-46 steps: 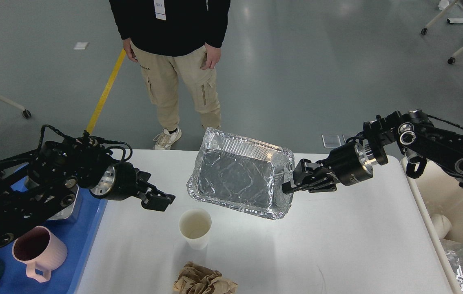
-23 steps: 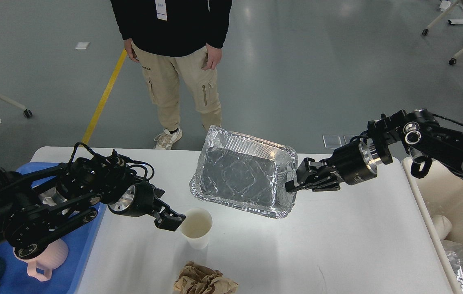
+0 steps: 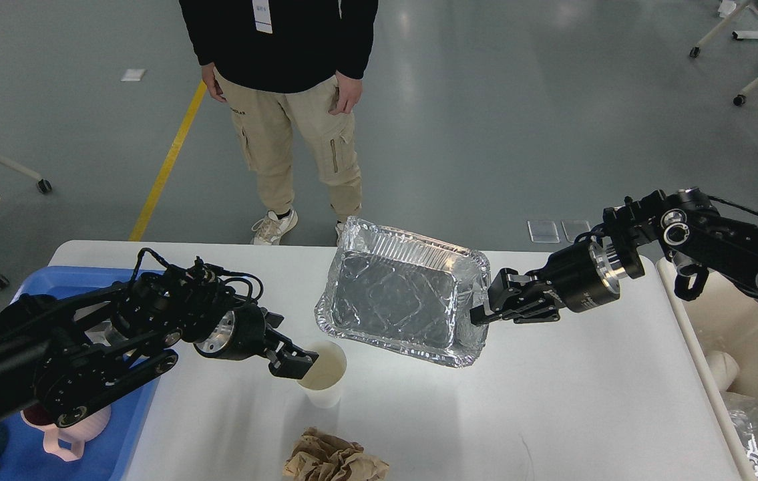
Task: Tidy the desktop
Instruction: 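Reach the left gripper to the paper cup and grasp it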
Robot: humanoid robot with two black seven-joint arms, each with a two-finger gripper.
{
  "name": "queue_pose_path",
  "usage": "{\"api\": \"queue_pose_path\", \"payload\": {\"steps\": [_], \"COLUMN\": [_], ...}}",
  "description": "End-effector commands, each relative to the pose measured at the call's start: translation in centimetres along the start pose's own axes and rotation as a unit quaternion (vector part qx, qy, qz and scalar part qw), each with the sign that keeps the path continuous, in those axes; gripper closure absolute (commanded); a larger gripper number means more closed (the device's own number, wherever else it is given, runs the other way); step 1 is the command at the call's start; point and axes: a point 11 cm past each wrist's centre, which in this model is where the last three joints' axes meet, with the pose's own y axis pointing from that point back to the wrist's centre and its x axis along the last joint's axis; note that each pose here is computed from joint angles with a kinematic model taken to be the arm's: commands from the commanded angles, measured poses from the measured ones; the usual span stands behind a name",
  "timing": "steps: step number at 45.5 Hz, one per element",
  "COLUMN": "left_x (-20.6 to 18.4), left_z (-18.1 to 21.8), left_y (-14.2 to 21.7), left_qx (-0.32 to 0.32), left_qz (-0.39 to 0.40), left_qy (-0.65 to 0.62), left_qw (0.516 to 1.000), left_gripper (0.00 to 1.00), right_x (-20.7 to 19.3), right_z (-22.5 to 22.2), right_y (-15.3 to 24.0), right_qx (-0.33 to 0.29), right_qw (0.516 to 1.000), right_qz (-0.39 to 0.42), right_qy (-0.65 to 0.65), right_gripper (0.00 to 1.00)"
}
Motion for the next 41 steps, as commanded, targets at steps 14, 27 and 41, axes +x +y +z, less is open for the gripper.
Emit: {"api": "queue_pose_path", "payload": {"steps": [14,27,41], "left_x": [-3.2,-3.7,-6.0], "left_z": [-0.7,-0.5,-2.3], "left_y": [-1.2,-0.8,3.1], "left_qx": [0.002,-0.034,-0.048], "left_qz": [-0.02,-0.024,-0.035], "left_qy": [0.014,0.013,0.015], "left_qw": [1.0,0.999,0.998], "left_gripper": [0.52,0.93,0.98], "right_x": [0.2,0.2,0.0], "right_z": [0.1,0.7,1.2], "right_y": [0.8,1.5,1.0], "right_qx": [-0.004,-0.008,-0.011], "right_qw": [1.0,1.0,1.0], "right_qz": [0.007,0.014,0.011], "right_qy": [0.001,-0.005,-0.012], "right_gripper": [1.0,1.0,1.0]}}
